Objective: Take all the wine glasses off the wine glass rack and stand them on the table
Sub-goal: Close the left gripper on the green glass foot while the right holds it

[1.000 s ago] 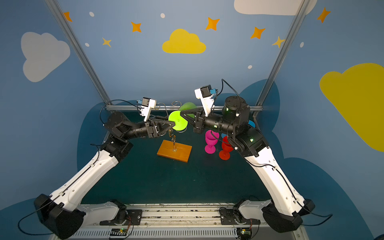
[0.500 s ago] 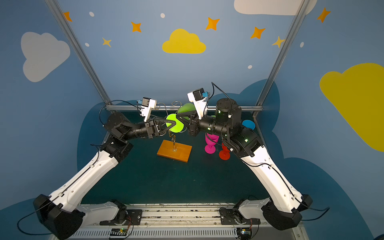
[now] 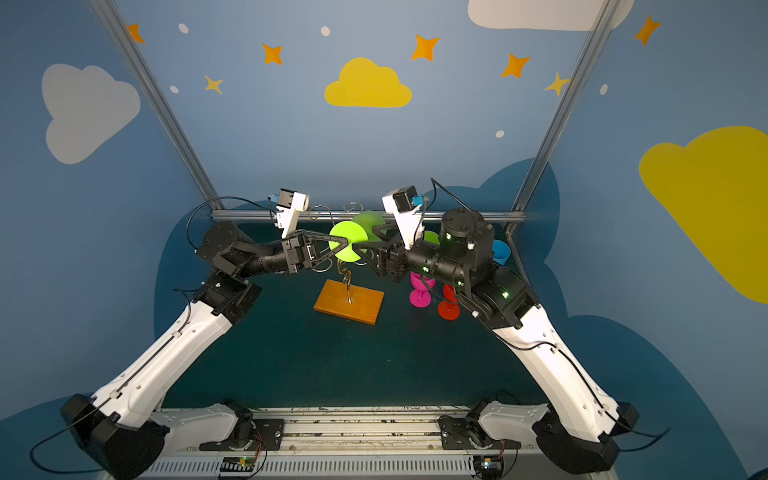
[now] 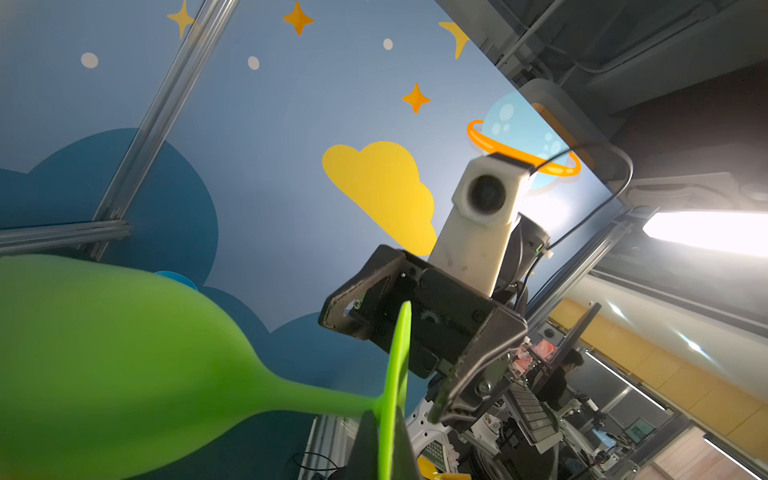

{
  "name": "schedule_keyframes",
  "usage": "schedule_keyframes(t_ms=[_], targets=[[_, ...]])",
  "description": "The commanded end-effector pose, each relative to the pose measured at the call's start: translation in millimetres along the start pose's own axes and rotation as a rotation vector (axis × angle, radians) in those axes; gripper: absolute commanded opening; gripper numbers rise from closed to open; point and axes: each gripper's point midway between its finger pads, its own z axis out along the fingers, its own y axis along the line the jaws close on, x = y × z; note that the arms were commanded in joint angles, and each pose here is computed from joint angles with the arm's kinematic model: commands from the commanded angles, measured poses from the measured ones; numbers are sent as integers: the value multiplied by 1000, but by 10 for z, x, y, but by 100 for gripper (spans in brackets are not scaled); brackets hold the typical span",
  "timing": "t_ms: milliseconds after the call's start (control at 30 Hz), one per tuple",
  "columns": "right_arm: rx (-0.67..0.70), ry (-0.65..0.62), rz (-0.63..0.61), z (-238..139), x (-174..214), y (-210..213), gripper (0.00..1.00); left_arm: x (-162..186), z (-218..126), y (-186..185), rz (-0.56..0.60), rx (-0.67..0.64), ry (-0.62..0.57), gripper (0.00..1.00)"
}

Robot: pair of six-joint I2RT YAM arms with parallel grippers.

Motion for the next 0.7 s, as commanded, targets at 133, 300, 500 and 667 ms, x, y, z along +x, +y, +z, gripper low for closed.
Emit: schedule_keyframes(t_ms=[133,300,500,667], targets=[[148,-154,-267,-506,-79,-105,83,-192,-56,-266,-68,73,-32,3],[114,-206,-444,-438,-1,-49,85,-203,-60,-284,-112,83,-34,3],[67,-228,-603,-181,35,-23,89,-199,-75,-298,-145,87,-41,3],[44,-245,-651,46,1,-39,91,-201,-84,-313,-167,90,-45,3]])
